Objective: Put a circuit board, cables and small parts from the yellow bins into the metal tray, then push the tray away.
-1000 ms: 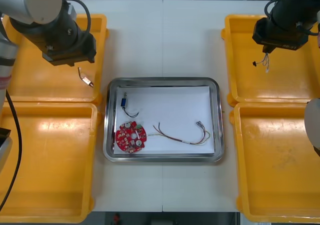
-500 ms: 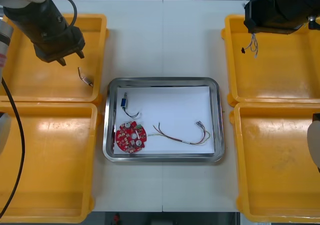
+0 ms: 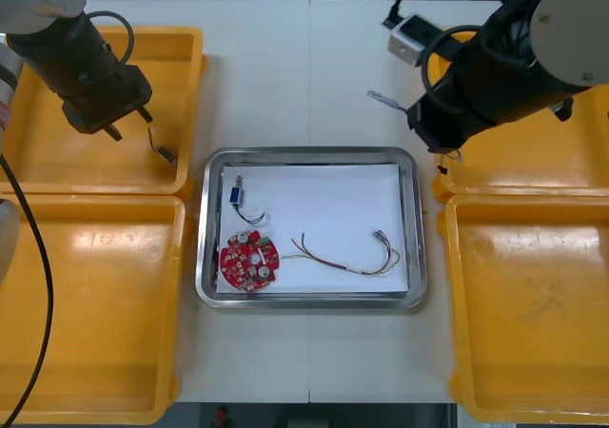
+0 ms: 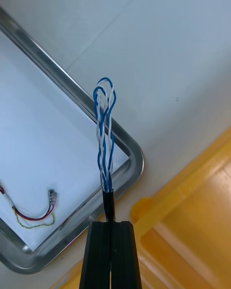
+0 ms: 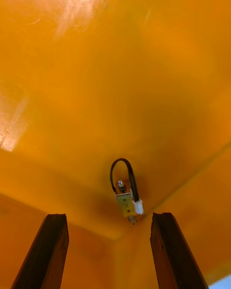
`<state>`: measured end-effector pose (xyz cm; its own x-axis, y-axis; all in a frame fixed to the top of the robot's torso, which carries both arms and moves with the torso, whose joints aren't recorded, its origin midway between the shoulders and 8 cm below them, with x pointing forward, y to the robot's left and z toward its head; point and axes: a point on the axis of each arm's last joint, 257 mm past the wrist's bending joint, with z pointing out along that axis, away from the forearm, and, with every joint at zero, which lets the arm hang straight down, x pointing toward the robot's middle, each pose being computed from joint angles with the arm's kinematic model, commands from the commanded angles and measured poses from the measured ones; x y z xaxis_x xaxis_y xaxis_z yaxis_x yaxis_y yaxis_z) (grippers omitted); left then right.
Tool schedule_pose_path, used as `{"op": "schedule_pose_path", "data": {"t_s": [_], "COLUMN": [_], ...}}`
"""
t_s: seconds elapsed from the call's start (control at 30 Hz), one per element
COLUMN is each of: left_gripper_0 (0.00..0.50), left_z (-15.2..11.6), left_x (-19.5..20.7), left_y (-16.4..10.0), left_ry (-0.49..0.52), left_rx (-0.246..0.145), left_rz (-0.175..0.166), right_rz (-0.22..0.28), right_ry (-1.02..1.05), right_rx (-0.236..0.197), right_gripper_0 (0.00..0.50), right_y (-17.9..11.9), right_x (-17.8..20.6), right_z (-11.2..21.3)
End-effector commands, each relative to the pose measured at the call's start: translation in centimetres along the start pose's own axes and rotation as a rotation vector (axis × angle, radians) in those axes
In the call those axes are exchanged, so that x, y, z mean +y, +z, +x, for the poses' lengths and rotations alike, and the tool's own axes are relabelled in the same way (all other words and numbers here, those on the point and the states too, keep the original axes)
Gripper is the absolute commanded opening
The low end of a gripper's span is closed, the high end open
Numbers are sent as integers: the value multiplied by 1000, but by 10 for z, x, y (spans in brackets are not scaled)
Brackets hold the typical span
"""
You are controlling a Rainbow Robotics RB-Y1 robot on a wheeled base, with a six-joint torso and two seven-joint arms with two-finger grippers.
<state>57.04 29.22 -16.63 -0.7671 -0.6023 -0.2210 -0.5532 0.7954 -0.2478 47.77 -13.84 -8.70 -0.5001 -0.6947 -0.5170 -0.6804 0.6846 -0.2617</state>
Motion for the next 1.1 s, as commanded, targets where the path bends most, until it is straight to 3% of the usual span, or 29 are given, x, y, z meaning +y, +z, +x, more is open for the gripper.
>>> {"op": "schedule_pose_path", "data": {"t_s": [0.03, 0.17, 0.27, 0.43, 0.67, 0.77, 0.97, 1.03, 1.1], "left_gripper_0": [500, 500, 500, 500, 500, 500, 500, 500, 500], "left_z": [-27, -23, -19, -15, -10, -6, 4, 7, 9], "left_x": [-13, -19, -28, -38, -42, -47, -48, -48, -46], "left_y": [-25, -16, -15, -8, 10, 17, 27, 29, 32], "left_ry": [-130, -150, -160, -171, -172, -167, -157, -149, -140], "left_rx": [-42, -23, -11, 0, 1, 5, 26, 29, 30], "left_rz": [62, 81, 108, 134, 129, 138, 123, 114, 101], "right_rz": [3, 29, 53, 26, 32, 44, 40, 39, 33], "right_ry": [-265, -434, -527, -582, -626, -625, -610, -610, -607], "right_rx": [-39, -55, -41, -12, 12, 23, 38, 41, 43], "right_gripper_0": [0, 0, 0, 0, 0, 0, 0, 17, 102], "right_y": [15, 38, 55, 87, 131, 142, 154, 155, 155], "right_x": [29, 50, 62, 80, 86, 81, 74, 73, 74], "right_z": [-16, -24, -21, -10, 4, 8, 15, 17, 18]}}
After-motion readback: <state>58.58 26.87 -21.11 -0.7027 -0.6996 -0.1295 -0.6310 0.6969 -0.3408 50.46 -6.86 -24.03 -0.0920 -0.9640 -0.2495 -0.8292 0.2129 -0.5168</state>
